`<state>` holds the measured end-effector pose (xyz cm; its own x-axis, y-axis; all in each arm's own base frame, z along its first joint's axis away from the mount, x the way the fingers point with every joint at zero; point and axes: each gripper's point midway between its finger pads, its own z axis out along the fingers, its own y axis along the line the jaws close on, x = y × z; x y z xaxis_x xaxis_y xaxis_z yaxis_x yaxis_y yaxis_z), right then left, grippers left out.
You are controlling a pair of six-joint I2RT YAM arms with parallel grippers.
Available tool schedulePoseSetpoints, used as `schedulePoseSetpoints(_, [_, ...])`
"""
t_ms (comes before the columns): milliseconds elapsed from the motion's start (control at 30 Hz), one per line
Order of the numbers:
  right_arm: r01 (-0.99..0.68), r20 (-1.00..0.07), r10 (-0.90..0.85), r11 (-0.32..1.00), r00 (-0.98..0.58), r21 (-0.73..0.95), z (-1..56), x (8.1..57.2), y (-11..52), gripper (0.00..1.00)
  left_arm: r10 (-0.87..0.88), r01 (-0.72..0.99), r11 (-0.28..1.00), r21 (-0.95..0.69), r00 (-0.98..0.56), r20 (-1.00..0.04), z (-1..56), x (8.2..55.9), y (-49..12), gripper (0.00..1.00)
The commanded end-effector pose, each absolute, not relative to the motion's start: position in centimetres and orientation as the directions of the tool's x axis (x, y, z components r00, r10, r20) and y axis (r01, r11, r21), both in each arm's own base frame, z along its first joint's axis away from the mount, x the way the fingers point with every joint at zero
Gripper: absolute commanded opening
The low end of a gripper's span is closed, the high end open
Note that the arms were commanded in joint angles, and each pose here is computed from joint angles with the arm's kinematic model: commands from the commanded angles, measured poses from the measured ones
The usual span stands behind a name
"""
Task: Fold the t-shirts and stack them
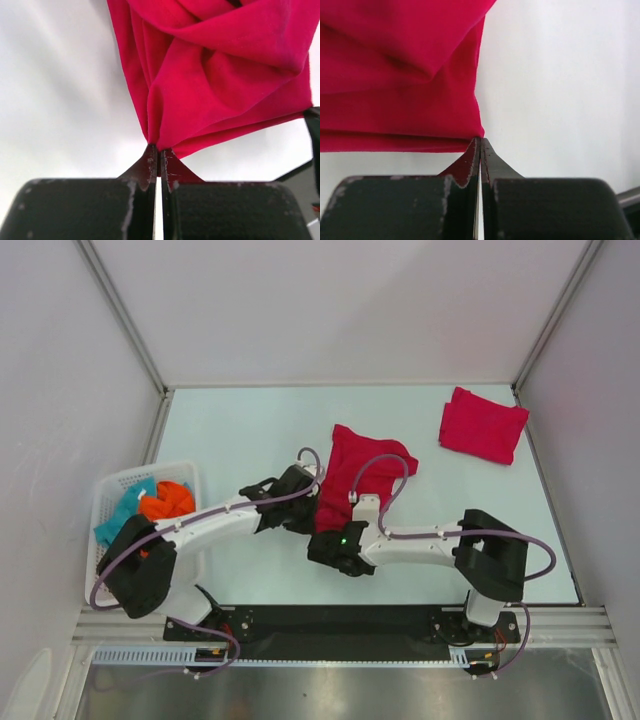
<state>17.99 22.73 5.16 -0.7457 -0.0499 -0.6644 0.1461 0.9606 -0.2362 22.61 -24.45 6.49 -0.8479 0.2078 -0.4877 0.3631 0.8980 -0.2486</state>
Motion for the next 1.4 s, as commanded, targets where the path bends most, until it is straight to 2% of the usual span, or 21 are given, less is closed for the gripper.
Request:
schedulePoseSetpoints(0, [0.197, -0.684, -0.081, 0.928, -0.725, -0.318, 7.7, 16.7, 19.3, 0.0, 0.195, 0.343, 0.911, -0.23, -0.849, -0.492, 7.1, 22.1, -23.0, 0.0])
schedulePoseSetpoints(133, [0.183, -0.687, -0.111, 0.922, -0.718, -0.34, 9.6, 15.4, 19.2, 0.0, 0.201, 0.364, 0.893, -0.264, -0.849, -0.489, 8.2, 21.0, -23.1, 0.0])
schedulePoseSetpoints(367, [0.16, -0.704, -0.094, 0.945, -0.704, -0.285, 13.1, 13.2, 21.1, 0.0, 0.214, 0.376, 0.888, -0.265, -0.847, -0.488, 11.2, 18.8, -21.6, 0.0])
schedulePoseSetpoints(667, [0.15, -0.782, -0.054, 0.971, -0.62, -0.186, 17.7, 16.1, 23.2, 0.0, 0.161, 0.403, 0.865, -0.298, -0.786, -0.597, 18.7, 20.6, -23.0, 0.0])
schedulePoseSetpoints(800, [0.166, -0.812, -0.094, 0.959, -0.576, -0.229, 18.5, 18.2, 23.2, 0.0, 0.182, 0.409, 0.876, -0.255, -0.771, -0.61, 19.3, 21.9, -23.3, 0.0])
schedulePoseSetpoints(933, [0.187, -0.847, -0.071, 0.962, -0.526, -0.197, 21.0, 20.1, 23.4, 0.0, 0.169, 0.417, 0.875, -0.248, -0.742, -0.649, 21.4, 22.9, -23.7, 0.0])
schedulePoseSetpoints(1367, [0.219, -0.871, -0.014, 0.966, -0.491, -0.138, 22.8, 20.9, 22.7, 0.0, 0.128, 0.42, 0.863, -0.282, -0.72, -0.682, 24.4, 22.9, -23.9, 0.0])
